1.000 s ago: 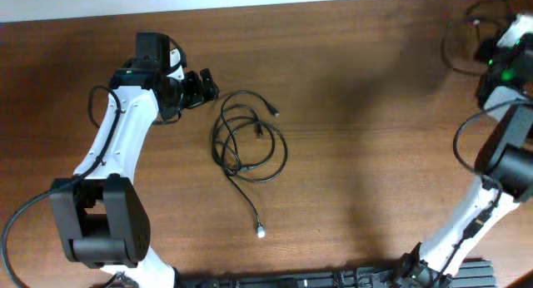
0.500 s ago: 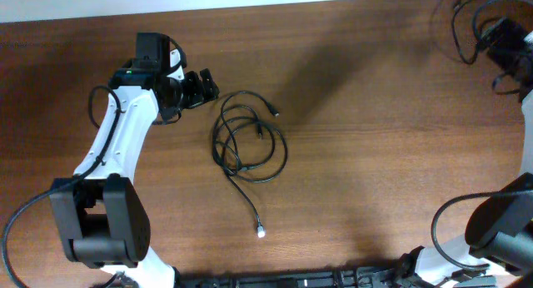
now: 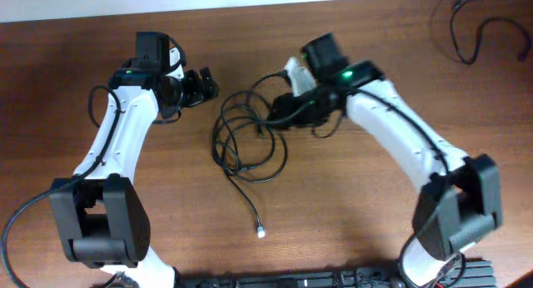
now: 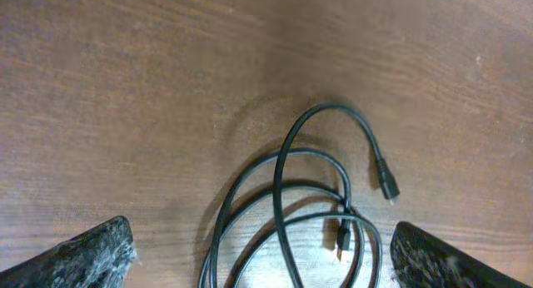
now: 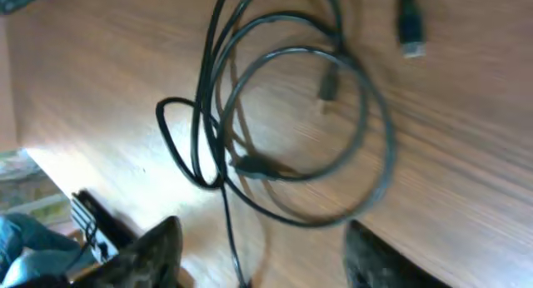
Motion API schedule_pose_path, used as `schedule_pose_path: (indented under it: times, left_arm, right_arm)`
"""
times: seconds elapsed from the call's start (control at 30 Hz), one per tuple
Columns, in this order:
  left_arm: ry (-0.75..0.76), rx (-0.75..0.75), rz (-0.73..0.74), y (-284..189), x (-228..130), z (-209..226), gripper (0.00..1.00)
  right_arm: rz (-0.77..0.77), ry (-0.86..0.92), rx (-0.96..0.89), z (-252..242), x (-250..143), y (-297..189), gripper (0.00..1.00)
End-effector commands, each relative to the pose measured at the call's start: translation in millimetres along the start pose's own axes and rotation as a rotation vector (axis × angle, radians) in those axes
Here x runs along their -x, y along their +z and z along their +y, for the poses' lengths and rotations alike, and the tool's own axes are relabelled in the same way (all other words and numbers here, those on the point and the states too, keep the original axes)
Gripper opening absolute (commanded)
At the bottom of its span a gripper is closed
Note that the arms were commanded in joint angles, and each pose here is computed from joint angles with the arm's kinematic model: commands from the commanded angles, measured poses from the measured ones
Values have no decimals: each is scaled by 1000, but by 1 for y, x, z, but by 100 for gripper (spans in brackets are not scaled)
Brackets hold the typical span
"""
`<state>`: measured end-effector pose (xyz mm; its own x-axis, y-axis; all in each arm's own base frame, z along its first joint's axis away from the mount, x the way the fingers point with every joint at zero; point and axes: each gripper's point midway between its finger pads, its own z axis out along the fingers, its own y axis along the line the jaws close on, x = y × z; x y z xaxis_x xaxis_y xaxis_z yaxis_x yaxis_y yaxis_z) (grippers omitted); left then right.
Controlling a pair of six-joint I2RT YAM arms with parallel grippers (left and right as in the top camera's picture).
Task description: Untangle cables
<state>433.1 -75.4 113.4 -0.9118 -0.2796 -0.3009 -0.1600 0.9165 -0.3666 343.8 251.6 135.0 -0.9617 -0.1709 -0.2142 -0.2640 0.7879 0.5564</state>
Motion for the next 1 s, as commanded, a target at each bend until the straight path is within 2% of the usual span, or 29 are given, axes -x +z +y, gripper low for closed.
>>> schedule_pose_path:
  times: [0.0,0.13,0.2,0.27,0.3,0.33,0.4,0.47,0.53,0.6,0.63,0.7,0.73,0.77,0.8,0.87,0.9,0.93,0.97]
  left_arm:
    - [-58,35,67,-2,-12,20,100]
    - [-154,88,158,-12,-31,49,99]
    - [-305,122,189,-19,-38,66,99]
    - [-388,137,195,-21,-40,72,96]
    - [-422,142,199,-22,-41,72,94]
    - [-443,140,209,-22,-44,70,92]
    - [-439,99,255,-20,-53,55,90]
    - [-416,89,288,-14,-63,40,88]
    - [-507,71,342,-8,-79,23,84]
    - [-709,53,428,-3,-100,8,75]
    - [-855,66,478,-1,-112,4,66]
    - [-1117,160,526,5,-134,12,66]
    - [-1181,181,529,11,-141,16,66]
    - [-1205,176,527,17,-143,17,70]
    - [-1219,149,531,22,-144,15,69]
    - [-1187,12,506,39,-134,7,55]
    - [-1178,0,493,43,-133,8,20]
    - [-1179,17,484,44,-134,11,0]
    - [-1131,36,446,46,-132,20,0]
  right_arm:
    - [53,50,-19,11,-8,50,58]
    - [66,127,13,26,-9,107,55]
    - [67,157,22,32,-11,121,50]
    - [68,144,30,40,-13,124,50]
    - [68,138,29,42,-14,126,45]
    - [61,138,14,39,-14,126,26]
    - [32,168,-33,27,-8,124,4]
    - [25,210,-35,22,-4,122,4]
    - [24,211,-36,22,-4,122,4]
    - [26,209,-35,23,-5,122,4]
    - [31,212,-39,22,-6,122,4]
    - [42,219,-46,20,-9,122,4]
    - [43,218,-47,20,-9,122,4]
    - [42,219,-46,20,-9,122,4]
    - [42,218,-46,20,-9,122,4]
    - [43,219,-46,20,-9,122,4]
    - [47,220,-46,20,-10,122,4]
    - [55,226,-52,19,-12,121,4]
    - [63,222,-66,10,-12,116,4]
